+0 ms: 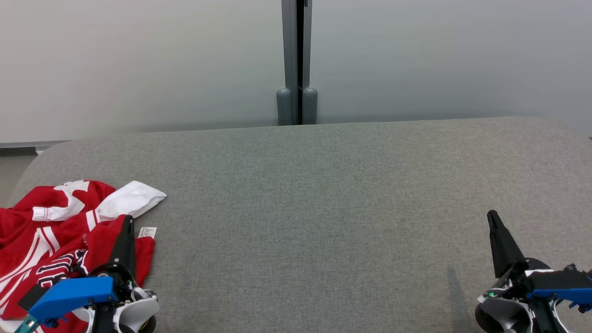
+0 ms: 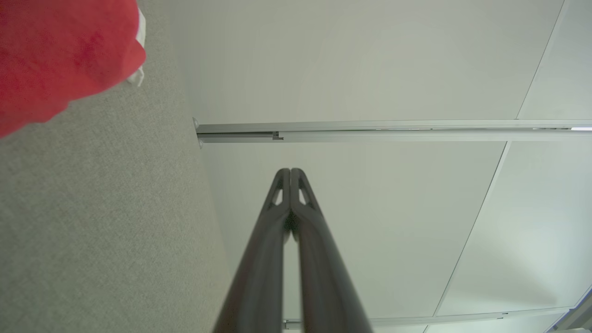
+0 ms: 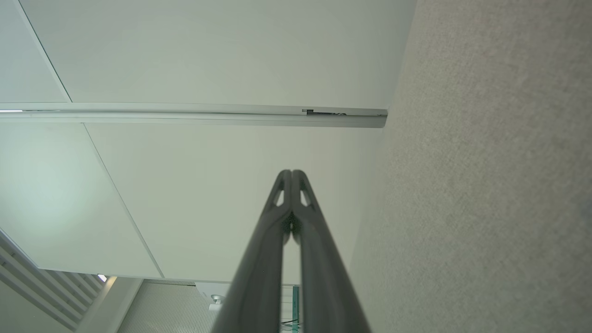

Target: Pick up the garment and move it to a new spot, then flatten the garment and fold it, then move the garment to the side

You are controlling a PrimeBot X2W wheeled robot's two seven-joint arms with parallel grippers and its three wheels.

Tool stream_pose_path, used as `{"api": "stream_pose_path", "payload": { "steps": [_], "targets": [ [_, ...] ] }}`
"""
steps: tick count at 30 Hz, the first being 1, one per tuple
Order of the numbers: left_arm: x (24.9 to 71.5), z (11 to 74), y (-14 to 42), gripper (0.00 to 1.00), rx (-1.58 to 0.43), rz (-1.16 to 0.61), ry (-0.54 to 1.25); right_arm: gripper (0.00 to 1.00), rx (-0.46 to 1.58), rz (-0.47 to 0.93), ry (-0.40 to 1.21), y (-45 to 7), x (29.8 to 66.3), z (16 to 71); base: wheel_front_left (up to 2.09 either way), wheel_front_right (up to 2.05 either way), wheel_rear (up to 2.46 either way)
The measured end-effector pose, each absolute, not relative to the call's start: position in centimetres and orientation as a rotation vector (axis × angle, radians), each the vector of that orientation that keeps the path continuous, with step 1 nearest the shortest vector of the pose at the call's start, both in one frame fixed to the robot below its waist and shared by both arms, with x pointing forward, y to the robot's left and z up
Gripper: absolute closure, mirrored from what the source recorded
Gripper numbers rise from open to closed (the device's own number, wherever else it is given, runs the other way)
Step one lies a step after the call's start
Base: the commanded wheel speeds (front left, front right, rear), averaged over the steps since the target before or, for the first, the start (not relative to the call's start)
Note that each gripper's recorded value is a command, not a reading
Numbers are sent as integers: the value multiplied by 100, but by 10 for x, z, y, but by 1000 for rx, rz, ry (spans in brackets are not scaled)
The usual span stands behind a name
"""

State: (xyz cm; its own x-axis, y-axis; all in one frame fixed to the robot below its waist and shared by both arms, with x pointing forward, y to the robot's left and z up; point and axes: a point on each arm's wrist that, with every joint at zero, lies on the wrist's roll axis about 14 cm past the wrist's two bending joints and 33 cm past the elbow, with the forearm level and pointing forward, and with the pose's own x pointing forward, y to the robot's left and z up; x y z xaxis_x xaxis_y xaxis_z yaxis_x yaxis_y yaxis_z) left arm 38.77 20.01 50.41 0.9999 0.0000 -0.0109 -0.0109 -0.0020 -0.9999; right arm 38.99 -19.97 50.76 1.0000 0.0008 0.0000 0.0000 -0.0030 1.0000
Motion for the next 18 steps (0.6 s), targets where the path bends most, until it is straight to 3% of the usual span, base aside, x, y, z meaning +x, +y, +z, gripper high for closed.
{"api": "stream_pose_path", "payload": {
  "steps": [18],
  "targets": [
    [388,504,200,100,-1573,9,9,100,1574,1,1,-200,390,508,0,0,0]
  ]
}}
